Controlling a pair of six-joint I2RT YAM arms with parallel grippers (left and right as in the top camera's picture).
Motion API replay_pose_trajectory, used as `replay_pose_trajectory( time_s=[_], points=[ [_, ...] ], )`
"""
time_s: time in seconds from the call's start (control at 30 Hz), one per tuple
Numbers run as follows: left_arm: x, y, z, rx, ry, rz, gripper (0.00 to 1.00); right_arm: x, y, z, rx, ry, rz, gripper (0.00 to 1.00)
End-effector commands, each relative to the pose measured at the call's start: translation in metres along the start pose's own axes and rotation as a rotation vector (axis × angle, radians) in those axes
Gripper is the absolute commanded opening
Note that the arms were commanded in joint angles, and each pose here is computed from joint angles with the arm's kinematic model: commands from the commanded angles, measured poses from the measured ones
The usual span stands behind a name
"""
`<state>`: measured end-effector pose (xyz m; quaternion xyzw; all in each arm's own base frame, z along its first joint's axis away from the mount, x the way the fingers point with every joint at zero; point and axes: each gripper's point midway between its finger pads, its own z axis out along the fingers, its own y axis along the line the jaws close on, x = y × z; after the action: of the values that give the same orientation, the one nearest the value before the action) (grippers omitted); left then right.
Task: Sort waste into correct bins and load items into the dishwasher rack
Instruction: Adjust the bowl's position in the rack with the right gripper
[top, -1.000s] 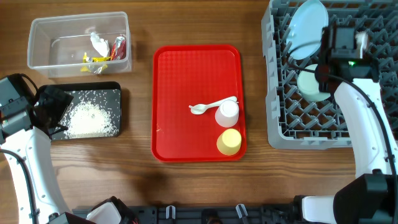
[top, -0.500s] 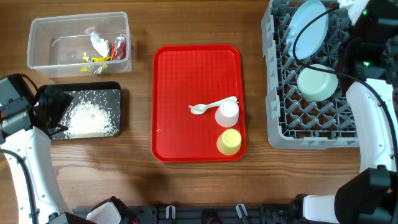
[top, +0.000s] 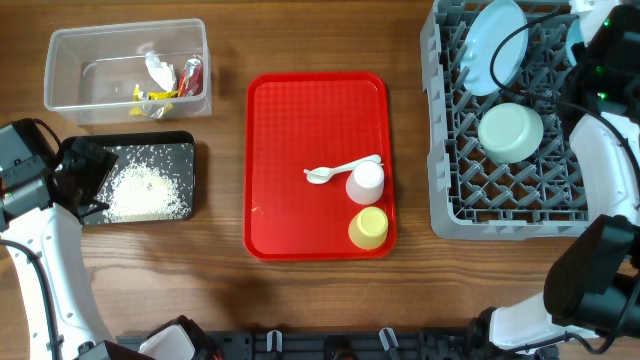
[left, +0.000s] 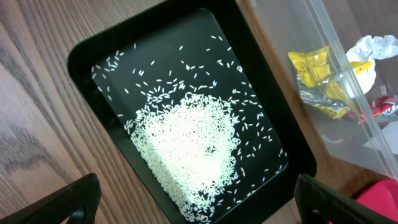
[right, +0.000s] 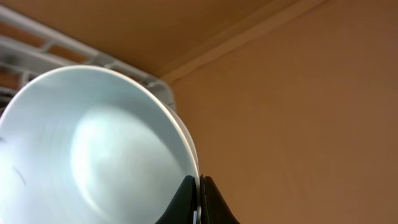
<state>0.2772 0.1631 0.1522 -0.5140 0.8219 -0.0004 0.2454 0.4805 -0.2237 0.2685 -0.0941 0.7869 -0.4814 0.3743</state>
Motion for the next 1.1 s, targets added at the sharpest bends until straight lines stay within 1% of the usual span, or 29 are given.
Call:
replay_pose_trajectory(
  time_s=[0.0,0.13,0.2,0.33,0.57,0.73,0.9,1.07],
  points=[
    [-0.001,0.0,0.001,0.002,0.003,-0.013,1.0,-0.004,0.009,0.01,-0.007,-0.023,-0.028,0.04],
    [-0.001,0.0,0.001,0.002,0.003,-0.013,1.0,0.005,0.043,0.025,-0.058,0.003,-0.25,0.04],
    [-0.001,0.0,0.001,0.002,0.003,-0.013,1.0,0.012,0.053,0.033,-0.048,0.037,-0.298,0.04],
    [-0.001,0.0,0.001,0.002,0.003,-0.013,1.0,0.021,0.053,0.044,0.013,0.09,-0.295,0.04],
    [-0.001,-0.001,0.001,0.002,0.002,-0.013,1.0,0.022,0.053,0.045,0.022,0.095,-0.343,0.04],
    [-0.001,-0.001,0.001,0.002,0.003,-0.013,1.0,0.013,0.06,0.04,0.015,0.083,-0.388,0.04],
    [-0.001,-0.001,0.001,0.002,0.002,-0.013,1.0,-0.004,0.084,0.028,-0.034,0.05,-0.478,0.04],
    [-0.001,0.0,0.001,0.002,0.002,-0.013,1.0,-0.008,0.089,0.022,-0.032,0.063,-0.498,0.04]
  ],
)
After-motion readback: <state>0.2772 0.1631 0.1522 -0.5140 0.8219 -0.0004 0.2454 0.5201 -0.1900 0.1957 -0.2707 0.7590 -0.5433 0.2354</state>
